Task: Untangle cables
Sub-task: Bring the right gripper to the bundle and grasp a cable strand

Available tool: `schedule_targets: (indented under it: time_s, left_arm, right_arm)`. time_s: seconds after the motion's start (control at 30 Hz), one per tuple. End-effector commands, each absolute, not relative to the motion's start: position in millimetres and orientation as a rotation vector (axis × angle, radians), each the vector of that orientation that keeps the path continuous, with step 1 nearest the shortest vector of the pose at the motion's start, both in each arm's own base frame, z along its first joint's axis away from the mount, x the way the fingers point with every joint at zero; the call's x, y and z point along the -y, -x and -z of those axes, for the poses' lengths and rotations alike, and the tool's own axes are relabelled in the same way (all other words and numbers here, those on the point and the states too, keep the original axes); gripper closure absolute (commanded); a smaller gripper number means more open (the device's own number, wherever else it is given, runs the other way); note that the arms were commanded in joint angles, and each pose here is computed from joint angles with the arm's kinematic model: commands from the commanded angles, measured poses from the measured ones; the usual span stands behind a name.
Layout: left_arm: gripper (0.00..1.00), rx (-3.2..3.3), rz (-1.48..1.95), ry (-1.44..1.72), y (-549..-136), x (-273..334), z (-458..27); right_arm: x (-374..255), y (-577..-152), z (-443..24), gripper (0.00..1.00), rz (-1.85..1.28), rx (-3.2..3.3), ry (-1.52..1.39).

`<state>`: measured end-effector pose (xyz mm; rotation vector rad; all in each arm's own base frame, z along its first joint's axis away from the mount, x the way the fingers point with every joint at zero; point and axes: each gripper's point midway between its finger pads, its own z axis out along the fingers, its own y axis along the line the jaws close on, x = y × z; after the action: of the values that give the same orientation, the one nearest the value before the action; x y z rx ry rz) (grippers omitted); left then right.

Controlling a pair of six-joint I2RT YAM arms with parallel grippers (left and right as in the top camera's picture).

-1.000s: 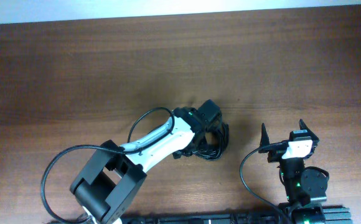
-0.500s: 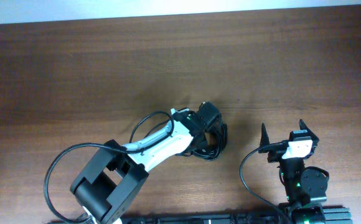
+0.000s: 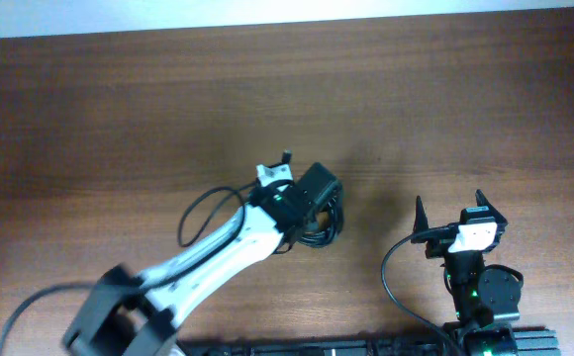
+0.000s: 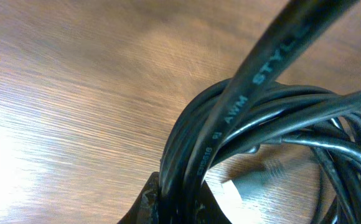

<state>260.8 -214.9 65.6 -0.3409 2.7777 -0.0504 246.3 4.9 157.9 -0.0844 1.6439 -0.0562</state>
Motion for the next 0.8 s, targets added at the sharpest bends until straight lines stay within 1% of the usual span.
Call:
schedule_targets:
  time_s: [0.0, 0.03, 0.1, 0.2, 0.3, 0.43, 0.53, 0.67, 0.77]
  left_arm:
    - [1.0, -2.556, 0.044, 0.366, -276.9, 188.7, -126.8]
    - [1.0, -2.518, 0.047, 0.374, -278.2, 183.6, -137.8]
    - [1.0, -2.494, 0.027, 0.296, -279.6, 180.1, -147.9]
    - [1.0, -2.511, -0.026, 0.159, -277.6, 177.6, -148.4]
    - [1.0, -2.51, -0.038, 0.194, -282.2, 169.7, -148.3]
    - [1.0, -2.545, -0.089, 0.315, -290.4, 137.4, -142.8]
    - [1.0, -2.609, -0.097, 0.389, -287.3, 119.6, -135.2]
    - [1.0, -2.694, -0.007, 0.324, -285.6, 123.4, -129.1]
    - [1.0, -2.726, 0.072, 0.128, -287.0, 137.8, -129.1]
  right_arm:
    - [-4.1, -246.1, -154.9, 0.01, 0.062, -1.651, 0.089]
    - [-4.1, -246.1, -154.9, 0.01, 0.062, -1.651, 0.089]
    - [-4.1, -246.1, -154.9, 0.01, 0.062, -1.651, 0.089]
    - [-4.1, -246.1, -154.9, 0.01, 0.062, -1.651, 0.089]
    - [-4.1, -246.1, -154.9, 0.01, 0.062, -1.651, 0.089]
    - [-4.1, -246.1, -154.9, 0.01, 0.062, -1.651, 0.089]
    - [-4.1, -246.1, -154.9, 0.01, 0.062, -1.651, 0.089]
    - [-4.3, -246.1, -155.0, 0.02, 0.061, -1.65, 0.089]
    - [-9.5, -246.0, -155.5, 0.01, 0.036, -1.647, 0.112]
